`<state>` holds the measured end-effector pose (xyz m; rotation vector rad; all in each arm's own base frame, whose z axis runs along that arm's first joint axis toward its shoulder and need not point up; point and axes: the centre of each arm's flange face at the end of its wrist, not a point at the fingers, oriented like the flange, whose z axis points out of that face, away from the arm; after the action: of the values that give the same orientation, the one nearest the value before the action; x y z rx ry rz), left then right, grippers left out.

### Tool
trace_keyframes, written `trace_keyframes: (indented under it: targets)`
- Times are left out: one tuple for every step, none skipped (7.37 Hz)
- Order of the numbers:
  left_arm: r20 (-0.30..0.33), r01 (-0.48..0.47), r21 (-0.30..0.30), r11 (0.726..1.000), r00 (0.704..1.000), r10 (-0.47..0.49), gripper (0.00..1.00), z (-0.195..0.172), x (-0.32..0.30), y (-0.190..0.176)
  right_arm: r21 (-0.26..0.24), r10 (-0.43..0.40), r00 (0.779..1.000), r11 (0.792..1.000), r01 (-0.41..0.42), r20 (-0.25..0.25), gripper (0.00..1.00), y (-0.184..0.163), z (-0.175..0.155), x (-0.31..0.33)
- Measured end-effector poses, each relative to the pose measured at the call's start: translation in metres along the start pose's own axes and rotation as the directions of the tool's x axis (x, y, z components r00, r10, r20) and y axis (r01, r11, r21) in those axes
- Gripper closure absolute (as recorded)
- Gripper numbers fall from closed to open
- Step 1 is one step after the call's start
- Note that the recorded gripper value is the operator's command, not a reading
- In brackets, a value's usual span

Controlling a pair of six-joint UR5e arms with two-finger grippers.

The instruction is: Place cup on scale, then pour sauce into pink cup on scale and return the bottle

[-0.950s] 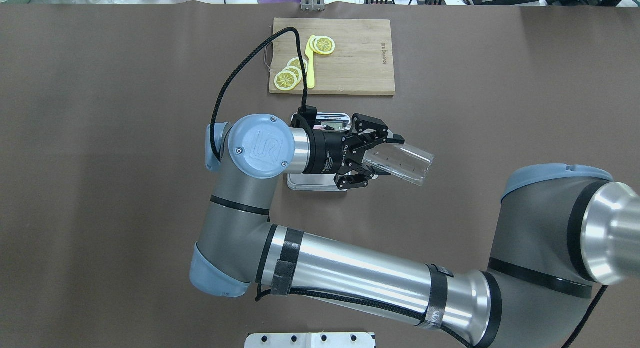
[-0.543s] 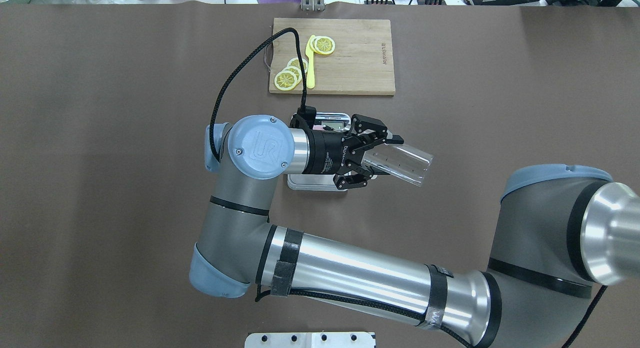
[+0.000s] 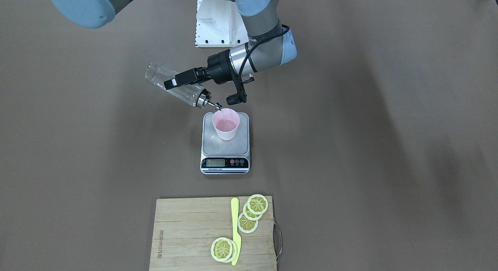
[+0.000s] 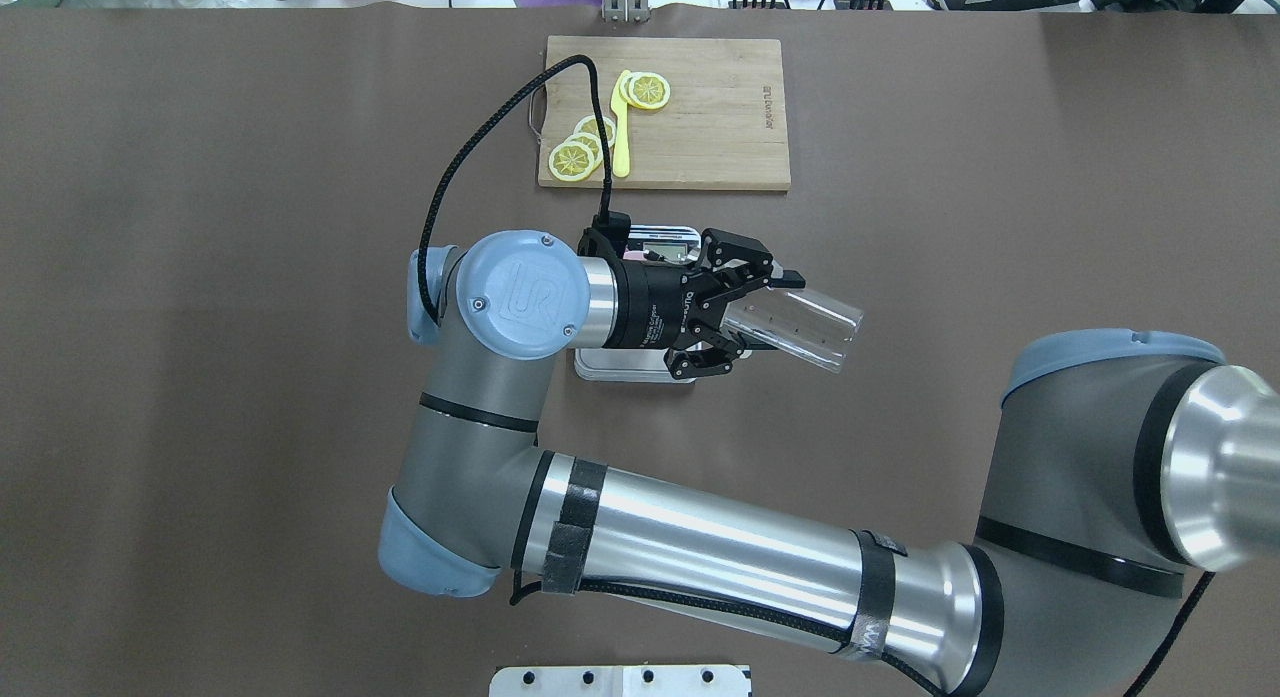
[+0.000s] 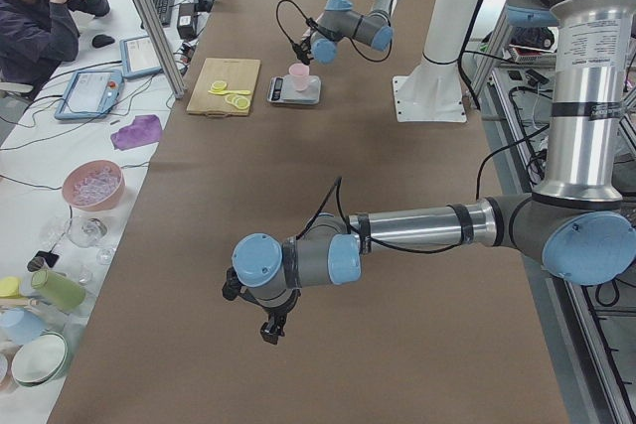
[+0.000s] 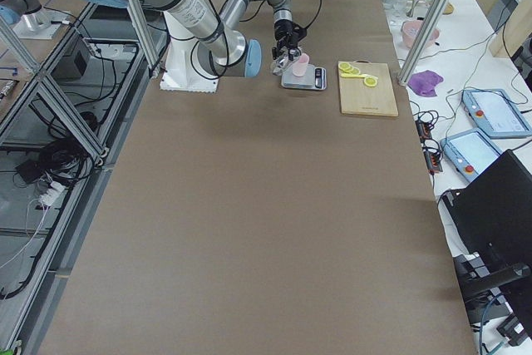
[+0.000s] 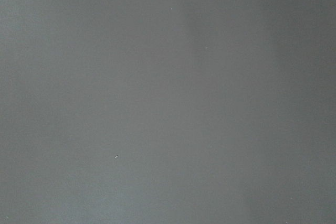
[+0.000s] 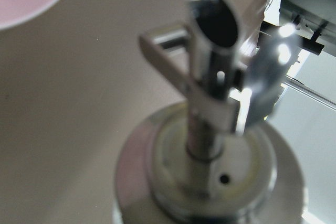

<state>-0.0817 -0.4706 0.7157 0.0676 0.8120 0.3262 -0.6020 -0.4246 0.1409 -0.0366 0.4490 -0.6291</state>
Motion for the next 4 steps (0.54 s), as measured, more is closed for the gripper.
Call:
trace_keyframes:
  targets:
    - [0.0,-0.001,0.001,1.0,1.0,0.001,0.02,-0.0003,0.0003,-0.0003,0.004,0.001,1.0,1.0,-0.001,0.002,1.0,0.0004,-0.0006,0.0006]
    - [0.0,-0.001,0.001,1.0,1.0,0.001,0.02,-0.0005,0.0006,-0.0005,0.009,0.002,1.0,1.0,-0.002,0.005,1.0,0.0011,-0.0015,0.0016]
    - [0.001,-0.001,0.001,1.0,1.0,0.001,0.02,-0.0005,0.0007,-0.0003,0.022,0.004,1.0,1.0,-0.004,0.012,1.0,0.0026,-0.0032,0.0038]
    - [0.001,-0.002,0.002,1.0,1.0,0.002,0.02,-0.0009,0.0011,-0.0003,0.043,0.008,1.0,0.999,-0.009,0.024,1.0,0.0045,-0.0057,0.0064]
